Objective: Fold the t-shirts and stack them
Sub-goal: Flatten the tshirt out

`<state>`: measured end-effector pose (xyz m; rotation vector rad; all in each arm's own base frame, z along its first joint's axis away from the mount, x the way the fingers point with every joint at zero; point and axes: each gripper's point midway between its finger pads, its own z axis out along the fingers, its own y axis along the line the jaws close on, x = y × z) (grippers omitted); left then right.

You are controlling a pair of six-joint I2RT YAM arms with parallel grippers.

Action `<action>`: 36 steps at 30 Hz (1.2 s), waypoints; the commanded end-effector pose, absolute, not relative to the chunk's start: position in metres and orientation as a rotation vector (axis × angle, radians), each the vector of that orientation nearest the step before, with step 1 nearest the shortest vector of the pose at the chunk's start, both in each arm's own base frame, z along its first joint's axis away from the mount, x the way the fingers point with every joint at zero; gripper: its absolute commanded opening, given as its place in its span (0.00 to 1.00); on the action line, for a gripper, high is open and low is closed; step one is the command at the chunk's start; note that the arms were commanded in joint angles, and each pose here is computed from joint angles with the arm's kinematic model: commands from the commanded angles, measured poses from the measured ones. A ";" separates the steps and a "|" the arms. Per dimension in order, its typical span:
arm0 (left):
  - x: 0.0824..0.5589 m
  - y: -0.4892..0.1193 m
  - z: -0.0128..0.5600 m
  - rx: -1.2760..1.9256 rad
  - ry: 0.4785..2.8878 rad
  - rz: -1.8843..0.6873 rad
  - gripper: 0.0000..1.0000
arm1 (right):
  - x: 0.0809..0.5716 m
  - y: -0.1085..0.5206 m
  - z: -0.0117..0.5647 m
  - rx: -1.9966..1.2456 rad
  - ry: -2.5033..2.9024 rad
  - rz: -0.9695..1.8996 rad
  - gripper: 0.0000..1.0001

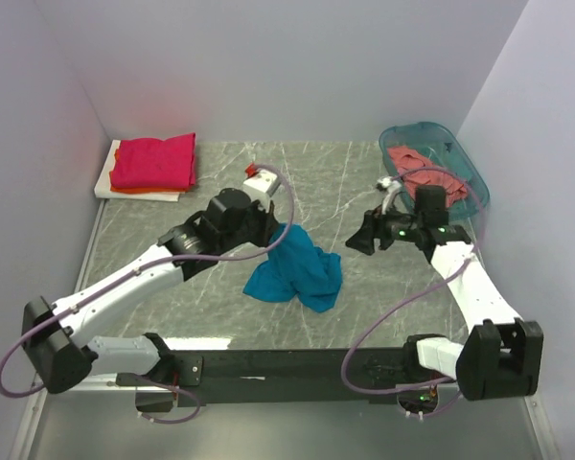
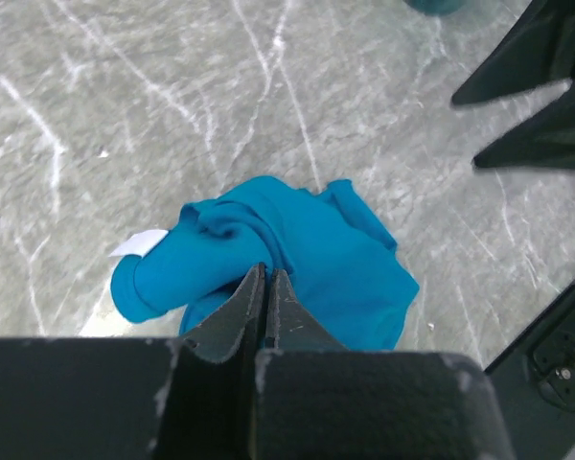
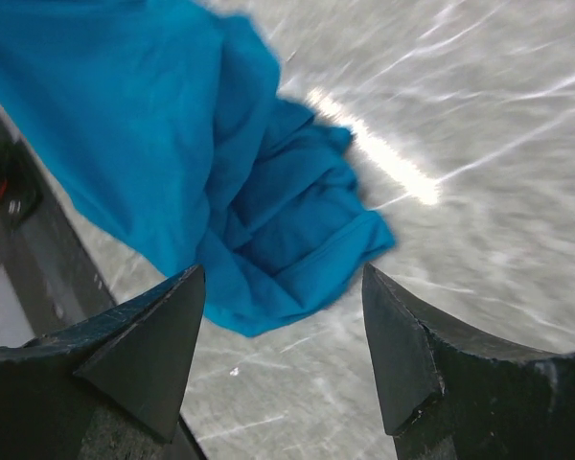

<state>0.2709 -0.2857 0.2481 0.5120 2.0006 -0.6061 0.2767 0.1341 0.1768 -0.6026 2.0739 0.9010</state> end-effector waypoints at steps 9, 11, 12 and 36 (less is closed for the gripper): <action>0.224 -0.211 0.213 0.026 1.965 -0.730 0.01 | 0.270 0.171 0.124 -0.758 2.263 0.862 0.71; 0.210 -0.205 0.197 -0.075 1.970 -0.821 0.01 | 0.278 0.168 0.115 -0.740 2.299 0.789 0.70; 0.205 -0.204 0.192 -0.140 1.980 -0.871 0.01 | 0.278 0.170 0.106 -0.743 2.331 0.777 0.68; 0.178 -0.182 0.157 -0.336 1.958 -1.018 0.01 | 0.305 0.198 0.043 -0.721 2.604 0.610 0.37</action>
